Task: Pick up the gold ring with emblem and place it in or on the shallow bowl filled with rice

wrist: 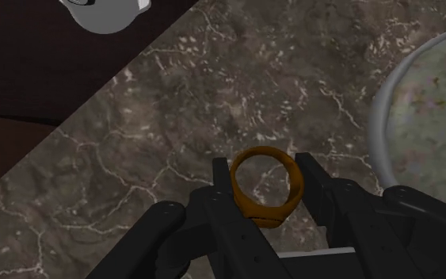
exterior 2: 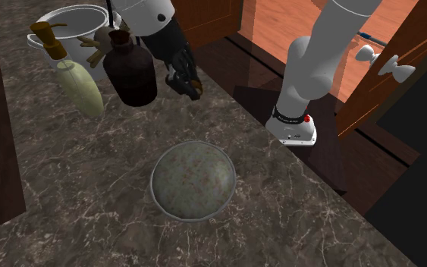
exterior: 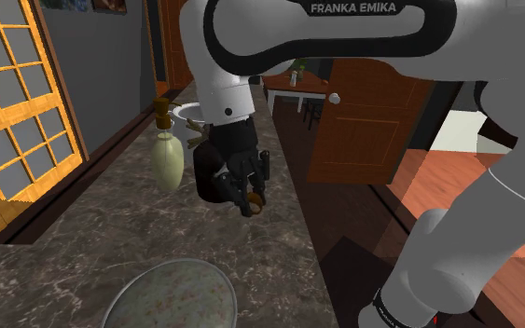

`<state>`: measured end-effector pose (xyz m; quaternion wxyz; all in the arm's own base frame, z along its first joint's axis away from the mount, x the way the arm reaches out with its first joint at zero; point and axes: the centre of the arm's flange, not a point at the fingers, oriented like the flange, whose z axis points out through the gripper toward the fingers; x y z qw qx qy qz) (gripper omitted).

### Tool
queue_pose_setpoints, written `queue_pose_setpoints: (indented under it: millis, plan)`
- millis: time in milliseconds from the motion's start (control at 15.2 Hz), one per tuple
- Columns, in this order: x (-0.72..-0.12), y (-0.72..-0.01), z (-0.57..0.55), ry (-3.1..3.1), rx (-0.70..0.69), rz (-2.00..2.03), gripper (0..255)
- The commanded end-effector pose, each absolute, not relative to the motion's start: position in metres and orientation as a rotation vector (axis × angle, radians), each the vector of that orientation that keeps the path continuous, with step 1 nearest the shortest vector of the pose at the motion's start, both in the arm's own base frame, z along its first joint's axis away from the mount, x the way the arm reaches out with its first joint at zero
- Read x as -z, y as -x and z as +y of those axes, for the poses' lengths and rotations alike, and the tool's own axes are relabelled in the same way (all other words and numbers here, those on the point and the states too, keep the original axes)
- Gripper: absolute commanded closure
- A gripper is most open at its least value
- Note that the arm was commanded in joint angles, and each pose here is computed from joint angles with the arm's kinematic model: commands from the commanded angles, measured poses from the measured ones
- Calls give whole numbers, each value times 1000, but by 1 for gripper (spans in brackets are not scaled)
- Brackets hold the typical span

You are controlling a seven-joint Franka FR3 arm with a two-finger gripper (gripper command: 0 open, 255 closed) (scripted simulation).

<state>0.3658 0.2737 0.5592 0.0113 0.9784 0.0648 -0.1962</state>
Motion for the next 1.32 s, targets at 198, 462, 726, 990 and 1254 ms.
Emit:
queue_pose_setpoints:
  millis: [198, 462, 726, 990, 1254]
  plan:
    - [-586, -366, 273, -3051, 613, 202, 255]
    - [-603, -366, 273, -3051, 612, 202, 255]
    - [-603, -354, 325, -3051, 613, 202, 255]
    - [-603, -342, 376, -3051, 613, 202, 255]
    - [-604, -330, 427, -3051, 613, 202, 255]
